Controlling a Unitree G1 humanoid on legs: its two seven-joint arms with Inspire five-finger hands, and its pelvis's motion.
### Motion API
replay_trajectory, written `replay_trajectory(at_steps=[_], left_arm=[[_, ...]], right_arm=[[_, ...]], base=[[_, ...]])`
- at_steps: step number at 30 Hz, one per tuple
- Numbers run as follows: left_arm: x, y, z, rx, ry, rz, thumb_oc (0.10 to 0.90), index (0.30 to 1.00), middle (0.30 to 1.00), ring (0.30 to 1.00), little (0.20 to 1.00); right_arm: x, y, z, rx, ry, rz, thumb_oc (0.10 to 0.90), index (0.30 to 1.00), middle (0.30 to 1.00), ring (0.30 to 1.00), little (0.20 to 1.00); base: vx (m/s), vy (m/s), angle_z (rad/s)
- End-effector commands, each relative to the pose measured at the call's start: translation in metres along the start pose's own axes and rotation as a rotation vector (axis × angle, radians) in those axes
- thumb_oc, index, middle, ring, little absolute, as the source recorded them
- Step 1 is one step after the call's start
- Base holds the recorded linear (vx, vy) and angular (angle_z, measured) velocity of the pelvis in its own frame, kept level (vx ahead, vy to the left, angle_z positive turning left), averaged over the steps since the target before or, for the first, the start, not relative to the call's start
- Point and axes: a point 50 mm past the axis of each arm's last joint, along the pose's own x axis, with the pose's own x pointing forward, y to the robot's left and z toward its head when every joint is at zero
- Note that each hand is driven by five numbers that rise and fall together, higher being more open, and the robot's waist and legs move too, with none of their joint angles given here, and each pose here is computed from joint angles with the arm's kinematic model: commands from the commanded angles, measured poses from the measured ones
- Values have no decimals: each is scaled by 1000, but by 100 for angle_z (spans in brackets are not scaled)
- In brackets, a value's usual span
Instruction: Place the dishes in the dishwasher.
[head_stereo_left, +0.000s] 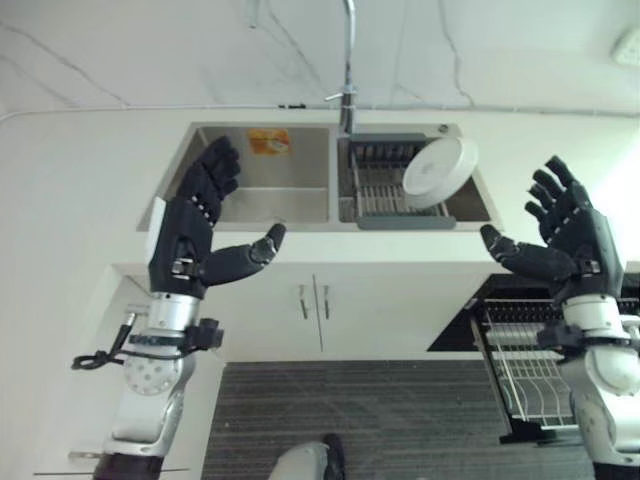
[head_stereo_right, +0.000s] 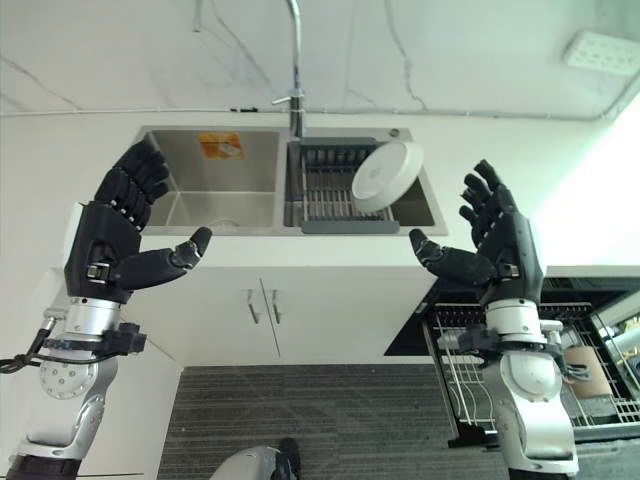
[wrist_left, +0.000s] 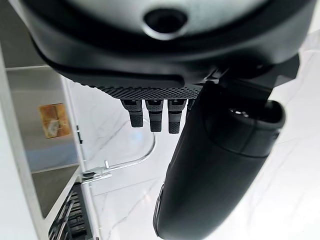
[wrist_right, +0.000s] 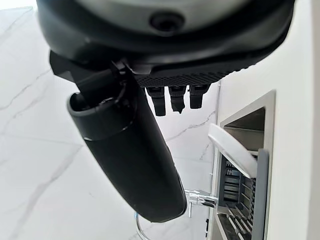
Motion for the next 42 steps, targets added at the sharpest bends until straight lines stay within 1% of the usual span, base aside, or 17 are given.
replay_trajectory(at_steps=[1, 4, 7, 13, 17, 25, 30, 34, 42], left_arm=[[9, -5, 50, 16, -288, -79, 800, 900, 900, 900, 900], [13, -3, 51, 5, -281, -73, 800, 900, 900, 900, 900], [16, -9, 47, 33, -272, -86, 800, 900, 900, 900, 900], [20, -14, 44, 6, -266, -87, 800, 900, 900, 900, 900], [24, -16, 43, -13, -255, -78, 800, 900, 900, 900, 900], [24, -19, 43, -6, -249, -80, 800, 900, 900, 900, 900], [21, -20, 41, -23, -245, -88, 800, 900, 900, 900, 900], [24, -28, 36, -65, -224, -128, 800, 900, 900, 900, 900], [27, -41, 21, -101, -152, -187, 800, 900, 900, 900, 900]], right_arm=[[6, -7, 47, 119, -316, -16, 800, 900, 900, 900, 900], [8, -4, 46, 165, -313, -5, 800, 900, 900, 900, 900], [8, -3, 45, 198, -319, -6, 800, 900, 900, 900, 900], [8, 3, 36, 212, -270, 3, 800, 900, 900, 900, 900], [16, 6, 31, 227, -222, -20, 800, 900, 900, 900, 900], [20, 6, 28, 274, -199, -40, 800, 900, 900, 900, 900], [22, 8, 27, 314, -196, -12, 800, 900, 900, 900, 900], [31, 17, 13, 432, -107, 42, 800, 900, 900, 900, 900], [50, 20, -12, 467, 27, 40, 800, 900, 900, 900, 900]], base=[[150, 19, 22], [139, -187, -10], [146, -217, -10], [190, -190, 21], [188, -280, 26], [84, -104, -12], [45, -65, -8], [26, -34, -2], [22, -16, 7]])
